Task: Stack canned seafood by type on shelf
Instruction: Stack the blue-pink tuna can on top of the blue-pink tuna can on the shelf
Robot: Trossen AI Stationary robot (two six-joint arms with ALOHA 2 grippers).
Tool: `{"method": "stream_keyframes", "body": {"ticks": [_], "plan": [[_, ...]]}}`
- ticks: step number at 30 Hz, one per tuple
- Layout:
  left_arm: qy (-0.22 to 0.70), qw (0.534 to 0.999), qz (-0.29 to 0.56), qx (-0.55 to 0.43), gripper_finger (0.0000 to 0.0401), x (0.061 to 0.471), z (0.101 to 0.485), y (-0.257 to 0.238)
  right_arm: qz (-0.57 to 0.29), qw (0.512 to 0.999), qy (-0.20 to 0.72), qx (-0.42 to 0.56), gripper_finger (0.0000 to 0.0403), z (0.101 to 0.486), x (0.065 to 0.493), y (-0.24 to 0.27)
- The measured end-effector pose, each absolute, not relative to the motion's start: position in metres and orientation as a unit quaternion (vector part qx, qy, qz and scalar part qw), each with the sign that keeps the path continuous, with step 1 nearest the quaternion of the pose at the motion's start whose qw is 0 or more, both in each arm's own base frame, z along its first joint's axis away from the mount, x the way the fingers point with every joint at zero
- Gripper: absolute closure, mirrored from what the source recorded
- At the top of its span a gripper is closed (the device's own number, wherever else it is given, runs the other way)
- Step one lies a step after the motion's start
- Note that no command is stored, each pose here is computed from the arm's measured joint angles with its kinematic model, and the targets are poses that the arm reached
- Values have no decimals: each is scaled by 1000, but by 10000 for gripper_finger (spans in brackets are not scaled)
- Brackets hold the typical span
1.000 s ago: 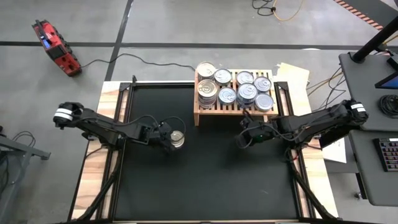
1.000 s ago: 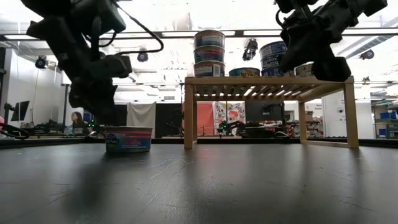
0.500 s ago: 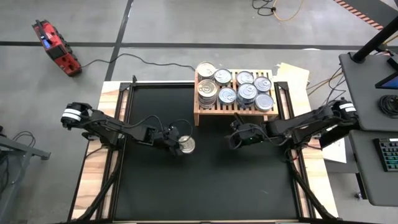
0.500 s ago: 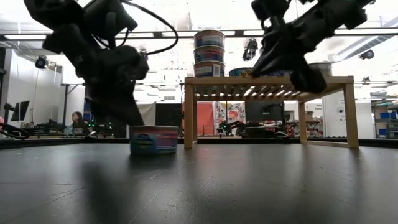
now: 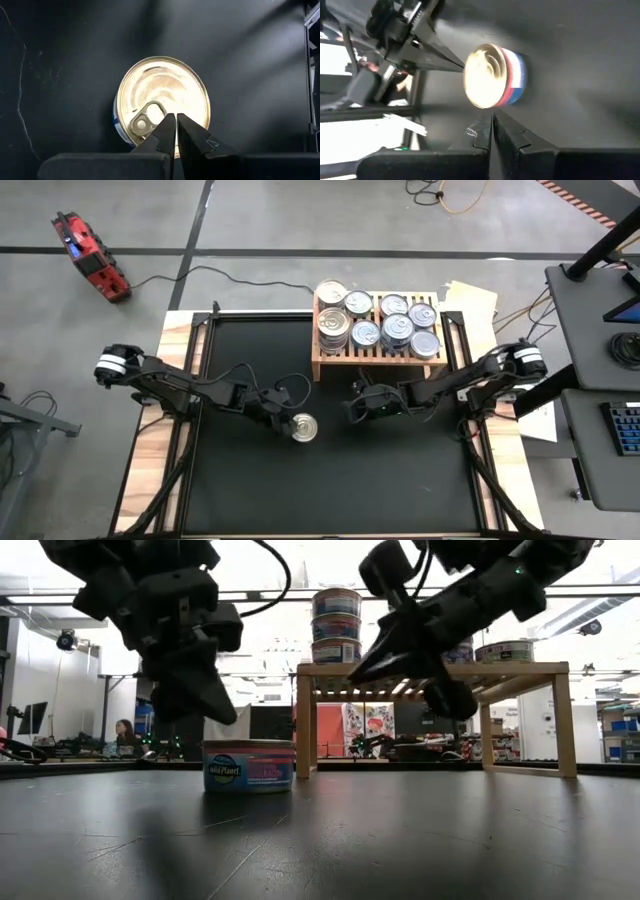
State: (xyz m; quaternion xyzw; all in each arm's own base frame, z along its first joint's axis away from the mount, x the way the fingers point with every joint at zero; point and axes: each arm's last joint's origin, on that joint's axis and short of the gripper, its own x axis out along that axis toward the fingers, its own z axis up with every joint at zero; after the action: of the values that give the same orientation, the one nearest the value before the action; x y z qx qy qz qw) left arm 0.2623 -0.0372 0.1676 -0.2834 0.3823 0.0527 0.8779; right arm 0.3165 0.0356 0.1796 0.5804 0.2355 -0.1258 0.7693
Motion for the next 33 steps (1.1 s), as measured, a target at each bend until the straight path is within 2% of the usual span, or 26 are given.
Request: {"method": "stream_keyframes", "body": {"ticks": [5, 9, 24, 33], "plan": [[399, 873, 50, -276, 401, 259, 165, -39, -135, 756, 243, 592, 390, 165, 328, 38], [398, 877, 45, -264, 401, 259, 164, -38, -140, 753, 252, 592, 372, 156, 336, 39], [407, 874, 41, -262, 401, 251, 152, -38, -118, 769, 274, 565, 215, 145, 368, 43], [396, 879, 37, -263, 401, 247, 147, -39, -121, 761, 290, 568, 156, 135, 370, 40]]}}
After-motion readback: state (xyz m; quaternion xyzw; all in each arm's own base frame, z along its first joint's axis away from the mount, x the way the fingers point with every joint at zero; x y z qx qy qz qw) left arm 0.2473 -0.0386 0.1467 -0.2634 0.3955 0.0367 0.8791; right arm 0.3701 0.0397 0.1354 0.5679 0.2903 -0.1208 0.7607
